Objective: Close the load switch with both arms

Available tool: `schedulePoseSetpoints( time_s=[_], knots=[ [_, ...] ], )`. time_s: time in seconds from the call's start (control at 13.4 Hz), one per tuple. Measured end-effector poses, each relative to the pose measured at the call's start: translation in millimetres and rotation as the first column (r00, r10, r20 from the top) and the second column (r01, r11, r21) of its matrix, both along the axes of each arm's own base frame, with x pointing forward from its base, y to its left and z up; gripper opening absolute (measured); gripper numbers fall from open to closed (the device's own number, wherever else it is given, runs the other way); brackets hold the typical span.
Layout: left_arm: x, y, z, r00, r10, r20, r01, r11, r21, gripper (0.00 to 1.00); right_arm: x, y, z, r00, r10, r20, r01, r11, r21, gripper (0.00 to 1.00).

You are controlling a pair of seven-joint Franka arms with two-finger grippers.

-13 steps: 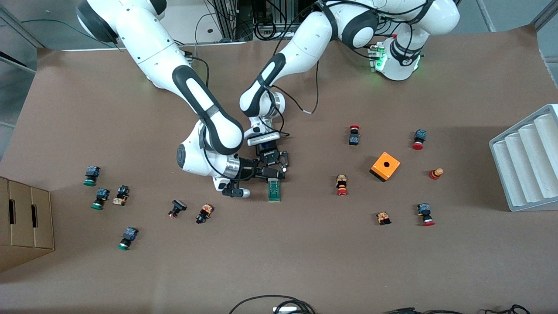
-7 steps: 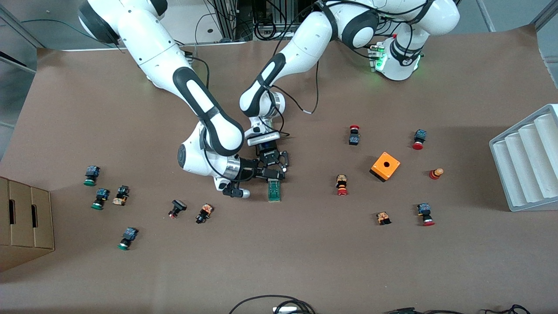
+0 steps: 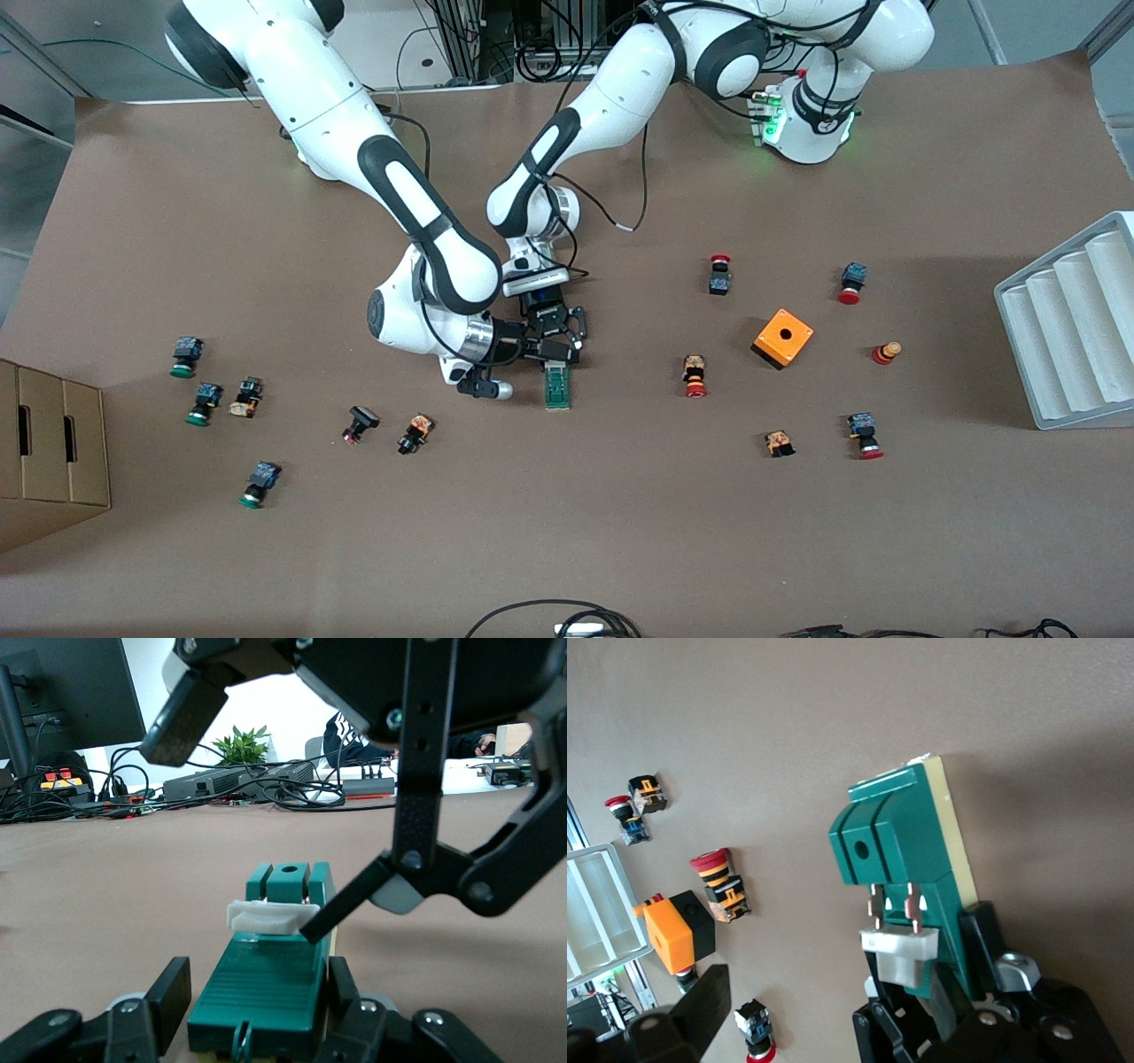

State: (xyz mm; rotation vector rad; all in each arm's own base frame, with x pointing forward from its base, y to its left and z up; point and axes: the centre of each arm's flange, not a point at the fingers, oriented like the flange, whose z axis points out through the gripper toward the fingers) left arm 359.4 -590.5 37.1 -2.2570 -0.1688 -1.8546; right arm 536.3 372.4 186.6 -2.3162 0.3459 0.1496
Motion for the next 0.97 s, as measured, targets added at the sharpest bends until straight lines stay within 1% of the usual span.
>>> schedulePoseSetpoints(
  time_s=[0.6, 0.97],
  knots=[
    [0.0, 0.1, 0.0, 1.0, 0.0, 0.001, 0.0, 1.0, 0.0, 0.69, 0.5, -1.7, -2.3, 1.0, -0.003, -0.002, 0.003, 1.0, -0.004, 1.0],
    [0.0, 0.1, 0.0, 1.0, 0.001, 0.001, -0.001, 1.0, 0.0, 0.7, 0.1, -2.7, -6.4, 1.0, 0.002, 0.0, -0.002, 1.0, -0.007, 0.96]
  ],
)
